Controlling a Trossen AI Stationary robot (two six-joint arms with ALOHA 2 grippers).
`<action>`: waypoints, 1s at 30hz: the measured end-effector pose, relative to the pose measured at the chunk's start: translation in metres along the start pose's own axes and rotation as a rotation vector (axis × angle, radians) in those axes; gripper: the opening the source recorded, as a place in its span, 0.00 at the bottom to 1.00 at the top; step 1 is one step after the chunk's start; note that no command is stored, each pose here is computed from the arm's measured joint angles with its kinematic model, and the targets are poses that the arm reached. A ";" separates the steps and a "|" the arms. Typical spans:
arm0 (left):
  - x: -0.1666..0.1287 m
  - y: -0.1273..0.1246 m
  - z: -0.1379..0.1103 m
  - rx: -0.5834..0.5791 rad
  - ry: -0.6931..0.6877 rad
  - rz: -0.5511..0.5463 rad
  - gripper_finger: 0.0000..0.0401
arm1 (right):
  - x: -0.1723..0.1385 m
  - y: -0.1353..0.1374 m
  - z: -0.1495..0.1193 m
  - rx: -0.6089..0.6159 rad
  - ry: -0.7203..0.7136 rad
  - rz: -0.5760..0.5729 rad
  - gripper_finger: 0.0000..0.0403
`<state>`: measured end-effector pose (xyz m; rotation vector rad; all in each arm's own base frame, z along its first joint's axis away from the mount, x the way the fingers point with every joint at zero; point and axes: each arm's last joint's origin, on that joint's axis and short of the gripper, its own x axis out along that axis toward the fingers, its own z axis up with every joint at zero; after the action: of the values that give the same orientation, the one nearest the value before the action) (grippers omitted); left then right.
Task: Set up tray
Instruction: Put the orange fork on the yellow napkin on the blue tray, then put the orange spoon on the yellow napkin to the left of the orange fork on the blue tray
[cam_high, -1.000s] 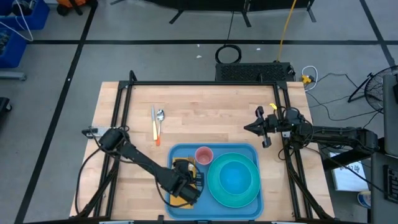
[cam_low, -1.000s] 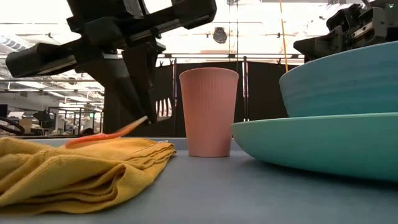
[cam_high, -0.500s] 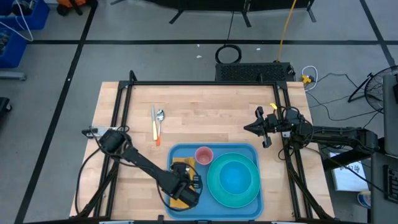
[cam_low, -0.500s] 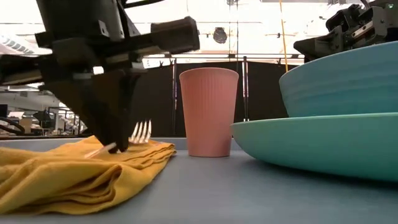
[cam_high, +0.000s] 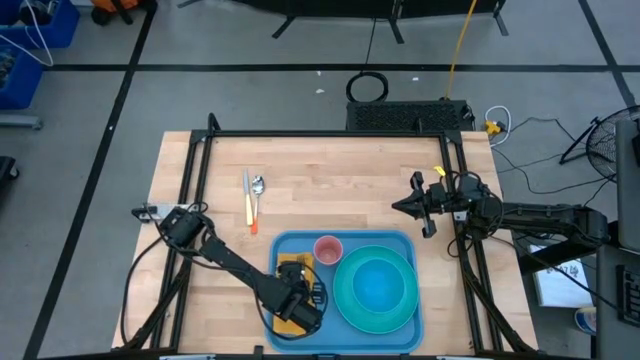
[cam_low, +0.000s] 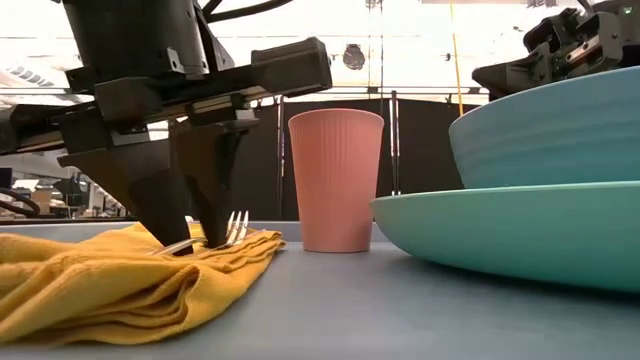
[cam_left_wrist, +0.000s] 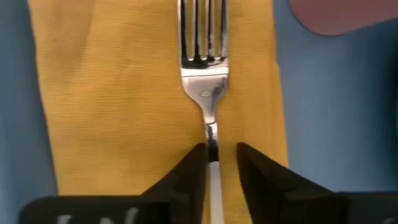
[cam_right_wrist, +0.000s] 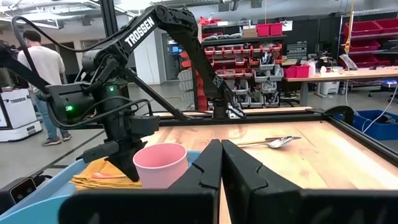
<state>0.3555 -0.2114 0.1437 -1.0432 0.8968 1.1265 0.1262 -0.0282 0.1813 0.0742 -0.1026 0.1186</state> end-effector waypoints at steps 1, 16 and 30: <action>0.000 0.000 0.000 0.006 0.000 0.000 0.26 | 0.000 0.000 0.000 0.001 0.003 0.000 0.00; -0.068 0.008 0.026 0.176 0.149 -0.050 0.41 | 0.000 0.000 0.000 -0.003 0.004 -0.001 0.00; -0.129 0.061 0.128 0.296 -0.208 0.164 0.41 | 0.000 0.000 -0.001 0.013 0.008 -0.002 0.00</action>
<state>0.2745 -0.1164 0.2895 -0.6078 0.9589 1.1722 0.1263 -0.0283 0.1805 0.0871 -0.0941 0.1179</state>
